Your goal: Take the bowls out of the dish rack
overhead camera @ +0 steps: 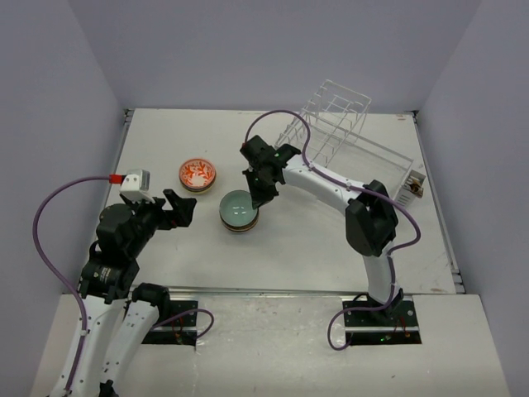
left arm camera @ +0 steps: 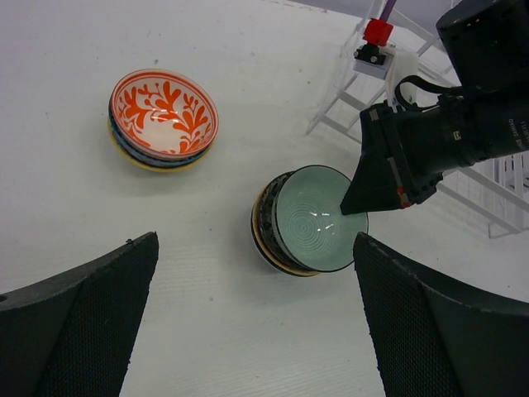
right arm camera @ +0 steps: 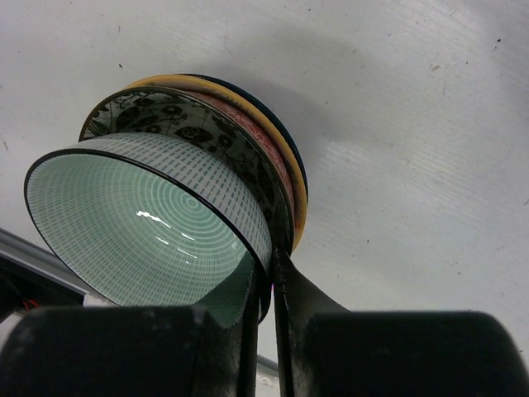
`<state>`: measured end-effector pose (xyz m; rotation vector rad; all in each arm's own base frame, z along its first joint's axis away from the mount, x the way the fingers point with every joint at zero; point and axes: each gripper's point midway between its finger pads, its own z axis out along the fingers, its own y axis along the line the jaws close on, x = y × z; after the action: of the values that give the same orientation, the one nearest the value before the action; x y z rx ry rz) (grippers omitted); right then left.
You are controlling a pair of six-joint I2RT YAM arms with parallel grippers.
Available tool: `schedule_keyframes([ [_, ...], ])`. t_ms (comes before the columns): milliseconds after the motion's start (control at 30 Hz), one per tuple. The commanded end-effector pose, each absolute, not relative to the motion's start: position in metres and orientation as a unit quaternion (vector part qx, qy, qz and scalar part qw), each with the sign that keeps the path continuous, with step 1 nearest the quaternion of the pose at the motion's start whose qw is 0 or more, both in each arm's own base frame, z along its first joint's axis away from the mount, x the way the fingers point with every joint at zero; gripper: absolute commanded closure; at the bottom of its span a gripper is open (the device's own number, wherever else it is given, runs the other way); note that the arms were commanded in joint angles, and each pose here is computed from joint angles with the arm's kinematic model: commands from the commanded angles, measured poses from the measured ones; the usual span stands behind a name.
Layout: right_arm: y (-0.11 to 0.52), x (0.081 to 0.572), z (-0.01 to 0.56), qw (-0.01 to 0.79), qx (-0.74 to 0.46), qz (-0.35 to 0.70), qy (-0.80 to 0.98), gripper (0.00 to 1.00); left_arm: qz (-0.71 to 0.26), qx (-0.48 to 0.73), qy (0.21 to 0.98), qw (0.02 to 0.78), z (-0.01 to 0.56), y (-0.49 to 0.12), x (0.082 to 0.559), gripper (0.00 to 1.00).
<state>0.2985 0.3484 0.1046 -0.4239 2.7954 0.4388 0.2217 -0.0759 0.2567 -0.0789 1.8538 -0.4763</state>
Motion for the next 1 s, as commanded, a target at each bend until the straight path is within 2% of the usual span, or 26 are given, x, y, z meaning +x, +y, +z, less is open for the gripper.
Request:
schedule_keyframes([
  [0,0.359,0.305,0.106,0.143,-0.148,0.175,0.963,0.91,-0.208,-0.018,0.779,0.592,0.265,-0.079,0.224,0.00],
  [67,0.359,0.305,0.105,0.142,-0.145,0.175,0.963,0.88,-0.208,-0.017,0.779,0.591,0.265,-0.080,0.224,0.00],
  [100,0.359,0.304,0.104,0.140,-0.146,0.175,0.964,0.82,-0.209,-0.016,0.780,0.590,0.265,-0.080,0.224,0.00],
  [133,0.360,0.305,0.104,0.141,-0.146,0.177,0.963,0.80,-0.209,-0.016,0.780,0.590,0.265,-0.080,0.224,0.00],
  [267,0.362,0.306,0.106,0.141,-0.146,0.182,0.962,0.79,-0.209,-0.016,0.780,0.589,0.264,-0.080,0.224,0.00],
  [400,0.363,0.304,0.110,0.143,-0.147,0.187,0.961,0.61,-0.210,-0.015,0.780,0.590,0.264,-0.081,0.223,0.00],
  [633,0.352,0.300,0.128,0.163,-0.145,0.184,0.958,0.59,-0.205,-0.021,0.774,0.598,0.268,-0.077,0.222,0.00],
  [667,0.350,0.301,0.130,0.168,-0.143,0.181,0.959,0.54,-0.204,-0.024,0.774,0.599,0.269,-0.077,0.222,0.00],
  [767,0.345,0.301,0.138,0.178,-0.141,0.183,0.957,0.51,-0.195,-0.040,0.772,0.604,0.270,-0.070,0.221,0.00],
  [900,0.341,0.303,0.142,0.183,-0.139,0.183,0.956,0.51,-0.189,-0.048,0.771,0.606,0.271,-0.067,0.221,0.00],
  [967,0.342,0.302,0.142,0.181,-0.140,0.186,0.956,0.55,-0.188,-0.049,0.772,0.605,0.270,-0.067,0.221,0.00],
])
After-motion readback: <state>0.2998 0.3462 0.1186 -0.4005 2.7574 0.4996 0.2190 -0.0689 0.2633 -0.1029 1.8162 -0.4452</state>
